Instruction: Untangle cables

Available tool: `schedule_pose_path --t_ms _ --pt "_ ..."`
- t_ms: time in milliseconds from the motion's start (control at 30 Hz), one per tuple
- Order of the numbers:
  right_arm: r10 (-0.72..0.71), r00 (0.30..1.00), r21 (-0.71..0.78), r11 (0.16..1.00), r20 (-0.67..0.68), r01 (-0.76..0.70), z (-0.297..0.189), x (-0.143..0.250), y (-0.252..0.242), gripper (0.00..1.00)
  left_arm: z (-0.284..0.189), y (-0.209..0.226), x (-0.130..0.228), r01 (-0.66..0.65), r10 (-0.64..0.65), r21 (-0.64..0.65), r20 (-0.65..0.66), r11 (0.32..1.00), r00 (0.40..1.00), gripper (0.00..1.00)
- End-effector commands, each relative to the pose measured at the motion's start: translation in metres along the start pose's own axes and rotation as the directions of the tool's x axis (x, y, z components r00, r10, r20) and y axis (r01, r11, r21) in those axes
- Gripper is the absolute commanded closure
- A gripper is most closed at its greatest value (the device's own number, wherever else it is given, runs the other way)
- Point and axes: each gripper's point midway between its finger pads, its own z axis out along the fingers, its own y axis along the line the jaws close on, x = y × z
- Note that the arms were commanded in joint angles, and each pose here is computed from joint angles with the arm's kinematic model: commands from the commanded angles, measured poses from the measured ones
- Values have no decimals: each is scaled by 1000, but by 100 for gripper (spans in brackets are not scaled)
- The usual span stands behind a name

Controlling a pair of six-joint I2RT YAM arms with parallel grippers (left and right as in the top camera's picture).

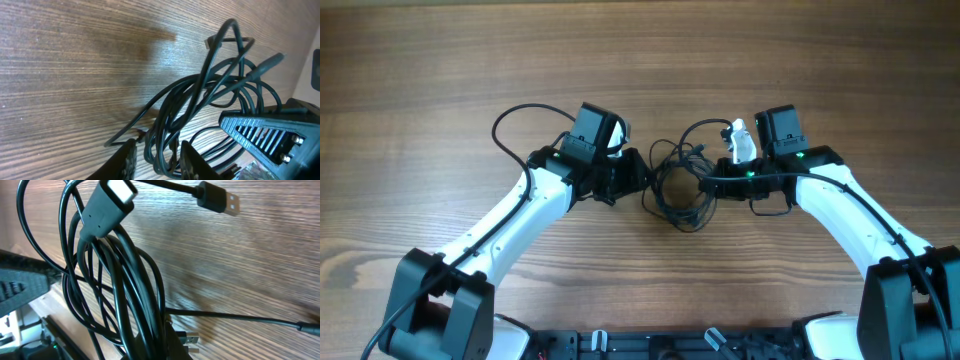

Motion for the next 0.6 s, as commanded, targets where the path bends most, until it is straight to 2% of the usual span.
schedule_pose_path --t_ms 0,567 --pt "-18 1000 -56 998 -19 17 2 2 8 96 -6 -4 -2 1 -1 -1 21 1000 1000 72" --pt "-16 1000 -56 998 -20 15 2 2 8 95 15 -3 26 -48 46 -60 -39 997 998 76"
